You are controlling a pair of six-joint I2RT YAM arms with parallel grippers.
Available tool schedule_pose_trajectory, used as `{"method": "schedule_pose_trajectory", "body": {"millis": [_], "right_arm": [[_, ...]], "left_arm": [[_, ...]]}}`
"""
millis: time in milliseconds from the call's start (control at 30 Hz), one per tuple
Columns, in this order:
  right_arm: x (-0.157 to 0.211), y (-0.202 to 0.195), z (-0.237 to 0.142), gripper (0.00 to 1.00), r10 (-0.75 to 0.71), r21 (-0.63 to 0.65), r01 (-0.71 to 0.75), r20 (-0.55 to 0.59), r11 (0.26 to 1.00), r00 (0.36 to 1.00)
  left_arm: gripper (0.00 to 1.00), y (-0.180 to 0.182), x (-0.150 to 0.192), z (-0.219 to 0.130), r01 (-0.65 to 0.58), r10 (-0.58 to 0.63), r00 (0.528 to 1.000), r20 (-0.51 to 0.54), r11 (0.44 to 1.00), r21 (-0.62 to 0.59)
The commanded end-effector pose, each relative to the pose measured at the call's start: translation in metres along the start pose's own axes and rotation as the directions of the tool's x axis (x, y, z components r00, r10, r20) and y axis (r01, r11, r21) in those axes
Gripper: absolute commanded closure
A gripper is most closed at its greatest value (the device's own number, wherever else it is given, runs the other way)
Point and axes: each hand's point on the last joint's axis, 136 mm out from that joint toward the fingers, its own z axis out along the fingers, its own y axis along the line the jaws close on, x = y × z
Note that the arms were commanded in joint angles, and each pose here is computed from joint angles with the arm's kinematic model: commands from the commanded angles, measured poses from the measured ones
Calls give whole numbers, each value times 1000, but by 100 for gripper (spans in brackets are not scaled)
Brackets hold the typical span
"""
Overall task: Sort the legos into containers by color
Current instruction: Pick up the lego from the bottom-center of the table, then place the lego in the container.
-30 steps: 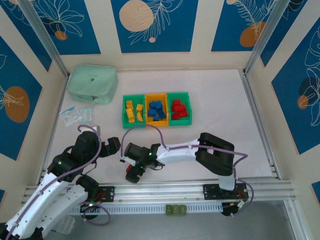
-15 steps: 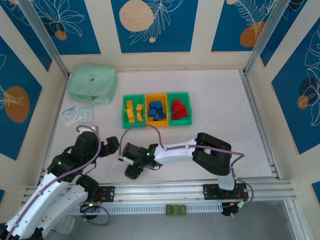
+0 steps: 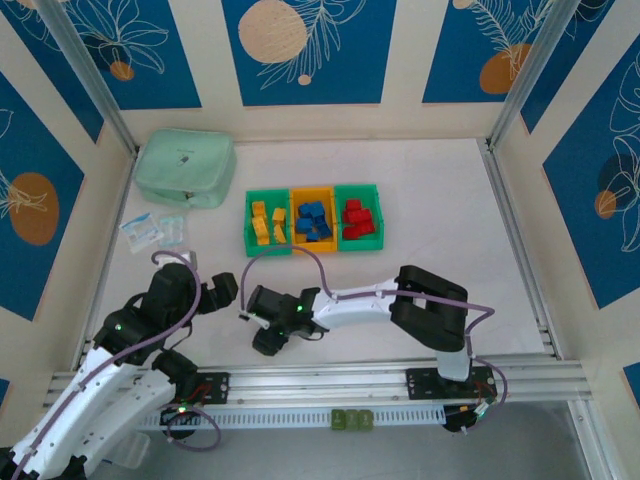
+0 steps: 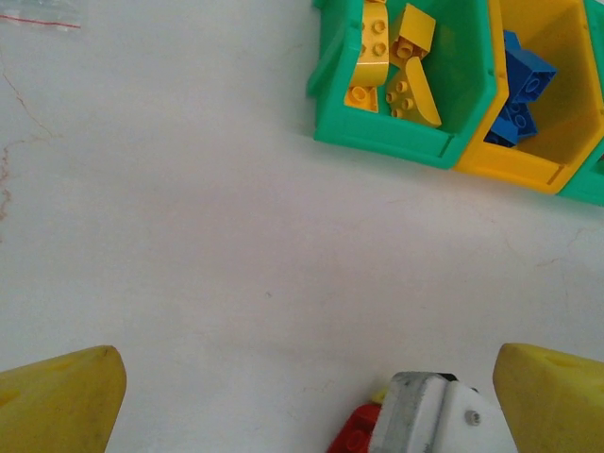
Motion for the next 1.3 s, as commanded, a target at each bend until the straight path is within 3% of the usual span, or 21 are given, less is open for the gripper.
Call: {"method": "schedule_pose_trajectory", "body": {"millis": [0, 400, 800, 933, 1033, 1133, 1267], "right_arm": [[-9, -15, -24, 48, 63, 25, -64, 44, 998, 997], [-8, -118, -109, 44, 324, 189, -346, 141, 919, 936], [18, -284, -194, 42, 616, 345, -706, 346, 618, 708], [24, -331, -193, 42, 656, 358, -756, 376, 548, 654], [22, -356, -181, 42, 654, 394, -747, 366, 535, 662], [12, -371, -169, 42, 652, 394, -740, 355, 545, 670], [-2, -382, -156, 34, 641, 386, -726, 344, 569, 686]], "left_arm": [[1, -5, -9, -9, 2, -2, 1000, 22, 1000, 18], [1, -41, -35, 0, -50, 44, 997, 56, 993, 106], [1, -104, -58, 40, -87, 79, 996, 40, 961, 263], [1, -112, -62, 52, -92, 86, 996, 37, 959, 269], [1, -117, -63, 61, -89, 83, 996, 31, 957, 277], [1, -119, -64, 66, -87, 83, 996, 25, 957, 276], [1, -119, -65, 69, -92, 90, 996, 20, 959, 269]]}}
